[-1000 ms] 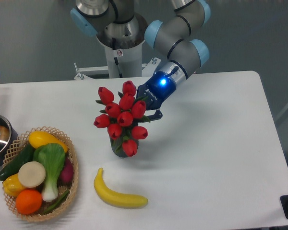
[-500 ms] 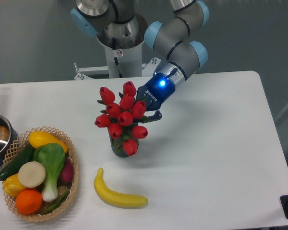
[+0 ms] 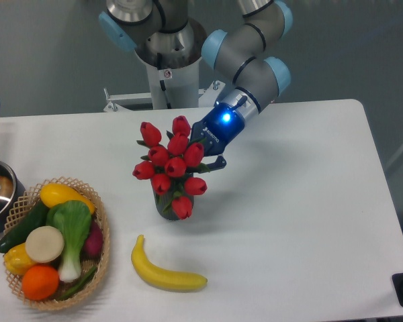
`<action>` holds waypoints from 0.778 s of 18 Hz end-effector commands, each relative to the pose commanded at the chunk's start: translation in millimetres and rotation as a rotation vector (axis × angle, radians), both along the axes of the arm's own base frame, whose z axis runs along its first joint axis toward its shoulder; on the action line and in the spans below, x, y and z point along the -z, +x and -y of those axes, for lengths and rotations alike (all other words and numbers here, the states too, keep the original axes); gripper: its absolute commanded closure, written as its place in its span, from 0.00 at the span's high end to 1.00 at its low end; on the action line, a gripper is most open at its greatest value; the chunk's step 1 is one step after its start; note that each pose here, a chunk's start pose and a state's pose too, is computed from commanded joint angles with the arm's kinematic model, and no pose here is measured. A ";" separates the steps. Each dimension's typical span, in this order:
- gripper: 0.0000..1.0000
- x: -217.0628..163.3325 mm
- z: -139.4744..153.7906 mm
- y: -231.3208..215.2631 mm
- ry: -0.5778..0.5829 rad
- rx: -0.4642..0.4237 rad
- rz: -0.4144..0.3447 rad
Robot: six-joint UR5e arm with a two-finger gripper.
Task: Insert the flowers into the vase
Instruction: 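Hold the tulips steady inside the vase, then open the gripper to release the tulip stems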
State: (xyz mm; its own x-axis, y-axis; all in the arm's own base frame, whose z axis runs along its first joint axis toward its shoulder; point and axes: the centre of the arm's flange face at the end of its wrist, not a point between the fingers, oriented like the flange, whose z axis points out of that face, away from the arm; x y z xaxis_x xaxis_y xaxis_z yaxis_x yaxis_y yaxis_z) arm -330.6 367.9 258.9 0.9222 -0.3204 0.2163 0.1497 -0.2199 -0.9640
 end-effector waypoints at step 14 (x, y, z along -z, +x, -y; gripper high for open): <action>0.73 -3.6 4.3 -3.8 0.017 -0.007 -0.041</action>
